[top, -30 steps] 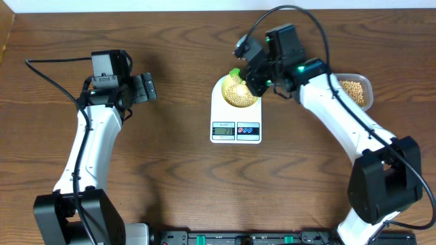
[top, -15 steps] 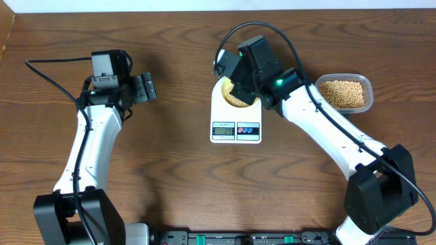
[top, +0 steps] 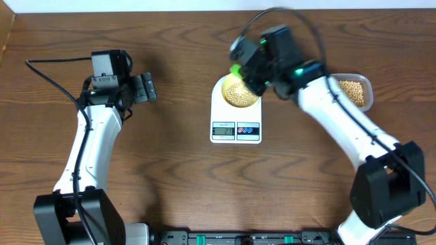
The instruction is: Scoop item into bowl and weigh 50g on scale
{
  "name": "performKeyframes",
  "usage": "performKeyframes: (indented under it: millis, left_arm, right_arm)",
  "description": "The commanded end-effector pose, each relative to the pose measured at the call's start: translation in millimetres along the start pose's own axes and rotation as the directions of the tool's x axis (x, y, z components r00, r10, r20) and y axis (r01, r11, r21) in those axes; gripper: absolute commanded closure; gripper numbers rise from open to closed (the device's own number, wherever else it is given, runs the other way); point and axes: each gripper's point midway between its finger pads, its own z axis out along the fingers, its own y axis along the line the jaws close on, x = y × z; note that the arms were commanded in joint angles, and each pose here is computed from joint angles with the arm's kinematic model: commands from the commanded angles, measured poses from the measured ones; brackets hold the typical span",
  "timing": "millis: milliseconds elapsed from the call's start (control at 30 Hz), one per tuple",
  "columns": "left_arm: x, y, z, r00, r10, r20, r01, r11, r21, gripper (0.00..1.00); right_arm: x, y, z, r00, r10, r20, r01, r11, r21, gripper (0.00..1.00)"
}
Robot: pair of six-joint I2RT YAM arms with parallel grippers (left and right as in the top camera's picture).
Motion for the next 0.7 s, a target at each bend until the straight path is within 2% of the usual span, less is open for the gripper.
performKeyframes:
  millis: [0,133,267,567,667]
  left_arm:
    - [2.6,3.1,4.4,1.0,-0.009,-0.012,0.008,1.0,-0.019,0.02]
    - [2.6,3.1,4.4,1.0,-0.009,-0.012,0.008,1.0,-0.019,0.02]
    - [2.6,3.1,4.4,1.0,-0.009,-0.012,0.008,1.0,-0.019,0.02]
    - [2.6,3.1,4.4,1.0,-0.009,-0.012,0.008,1.0,-0.019,0.02]
    - [2.6,3.1,4.4,1.0,-0.009,-0.012,0.008,1.0,-0.019,0.02]
  right_arm:
    - [-13.9,-5.0,-26.3,0.971,0.222,0.088,-0.206,0.965,-0.161,0.99]
    - [7.1,-57.9,-47.3,0.906,0.413,0.089,-0.405,0.909,-0.096,0.99]
    - [36.9,-94.3,-67.2,0.85,0.522,0.071,-0.521,0.853,-0.036,0.99]
    - [104.1,-153.5,-116.3,0.709,0.702,0.067,-0.705,0.704,0.081,0.99]
    - [123.9,-167.4,-132.5,0.64,0.764,0.08,-0.768,0.632,0.107,0.99]
